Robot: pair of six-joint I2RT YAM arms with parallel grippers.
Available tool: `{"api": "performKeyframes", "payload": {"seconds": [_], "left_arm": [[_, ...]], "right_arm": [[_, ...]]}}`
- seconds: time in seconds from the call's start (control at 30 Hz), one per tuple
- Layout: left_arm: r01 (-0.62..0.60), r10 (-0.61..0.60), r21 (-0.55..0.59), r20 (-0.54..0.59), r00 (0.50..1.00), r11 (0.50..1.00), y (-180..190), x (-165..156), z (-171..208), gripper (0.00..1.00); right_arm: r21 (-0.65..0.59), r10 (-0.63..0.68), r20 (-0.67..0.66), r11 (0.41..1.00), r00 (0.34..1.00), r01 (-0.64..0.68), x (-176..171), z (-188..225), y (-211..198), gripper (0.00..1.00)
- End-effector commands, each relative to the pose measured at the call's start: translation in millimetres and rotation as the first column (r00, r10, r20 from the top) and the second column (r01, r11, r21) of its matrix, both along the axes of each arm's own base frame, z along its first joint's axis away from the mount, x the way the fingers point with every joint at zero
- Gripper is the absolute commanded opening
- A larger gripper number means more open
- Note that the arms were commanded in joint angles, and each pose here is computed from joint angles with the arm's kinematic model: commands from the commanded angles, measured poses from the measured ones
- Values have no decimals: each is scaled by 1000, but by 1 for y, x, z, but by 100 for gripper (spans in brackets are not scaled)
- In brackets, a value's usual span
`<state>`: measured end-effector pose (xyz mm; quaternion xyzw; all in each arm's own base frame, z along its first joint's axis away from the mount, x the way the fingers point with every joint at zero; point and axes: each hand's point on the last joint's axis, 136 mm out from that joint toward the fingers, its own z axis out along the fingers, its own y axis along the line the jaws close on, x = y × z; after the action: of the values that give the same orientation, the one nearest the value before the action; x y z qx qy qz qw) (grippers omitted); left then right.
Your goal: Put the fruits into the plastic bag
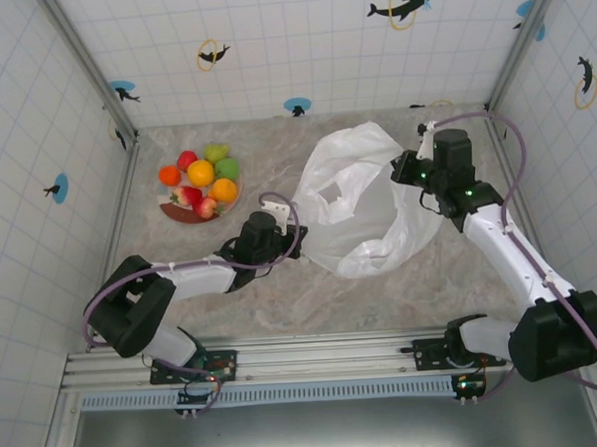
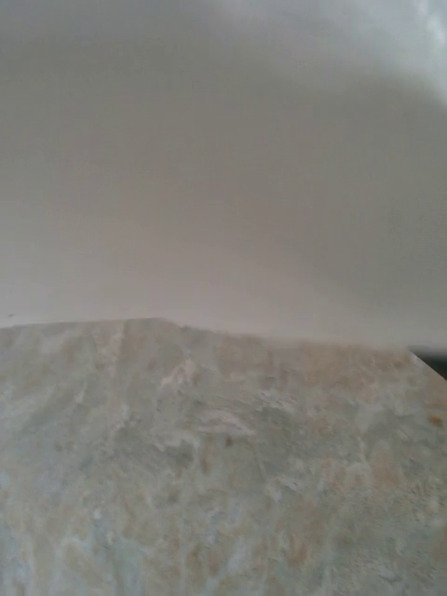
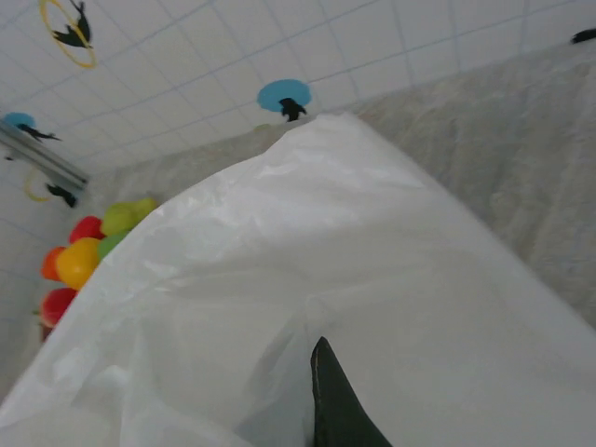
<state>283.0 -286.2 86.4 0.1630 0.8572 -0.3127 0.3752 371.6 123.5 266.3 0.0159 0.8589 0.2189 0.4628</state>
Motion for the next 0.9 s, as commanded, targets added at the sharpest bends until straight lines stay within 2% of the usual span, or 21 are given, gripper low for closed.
{"api": "performKeyframes", "payload": {"seconds": [0.0, 0.1, 0.17, 0.27, 0.33, 0.37, 0.5, 0.57, 0.7, 0.87], "left_arm": [[-31, 36, 70, -65, 997, 997, 17, -9, -20, 0], [-12, 16, 59, -80, 997, 998, 14, -13, -23, 0], [12, -10, 30, -80, 997, 999, 8, -15, -19, 18], [33, -31, 34, -51, 998, 999, 3, -16, -11, 54], [26, -26, 90, -3, 1000, 996, 5, -16, -8, 68], [17, -21, 135, 27, 999, 991, 7, -17, -8, 72], [-74, 26, 279, 172, 985, 958, 18, -15, 2, 82], [-97, 6, 334, 262, 965, 938, 18, -18, 11, 88], [-141, -29, 407, 384, 923, 902, 18, -28, 23, 90], [-153, -144, 482, 523, 840, 863, 0, -50, 41, 92]], "right_arm": [[-206, -65, 8, 976, 998, 65, -7, 4, -29, 0], [-149, -18, -14, 989, 1000, 16, -9, -7, -14, 0], [-96, 31, -48, 995, 998, -35, -10, -24, 2, 0], [-66, 76, -107, 994, 991, -83, -12, -46, 18, 0], [-66, 91, -137, 993, 986, -100, -12, -57, 25, 0], [-68, 98, -147, 992, 984, -109, -12, -60, 28, 0], [-66, 114, -170, 990, 979, -126, -13, -65, 38, 0], [-54, 123, -180, 989, 976, -135, -12, -67, 42, 0], [-21, 148, -197, 988, 969, -155, -13, -71, 52, 0], [-16, 163, -209, 985, 964, -170, -14, -77, 59, 0]]}}
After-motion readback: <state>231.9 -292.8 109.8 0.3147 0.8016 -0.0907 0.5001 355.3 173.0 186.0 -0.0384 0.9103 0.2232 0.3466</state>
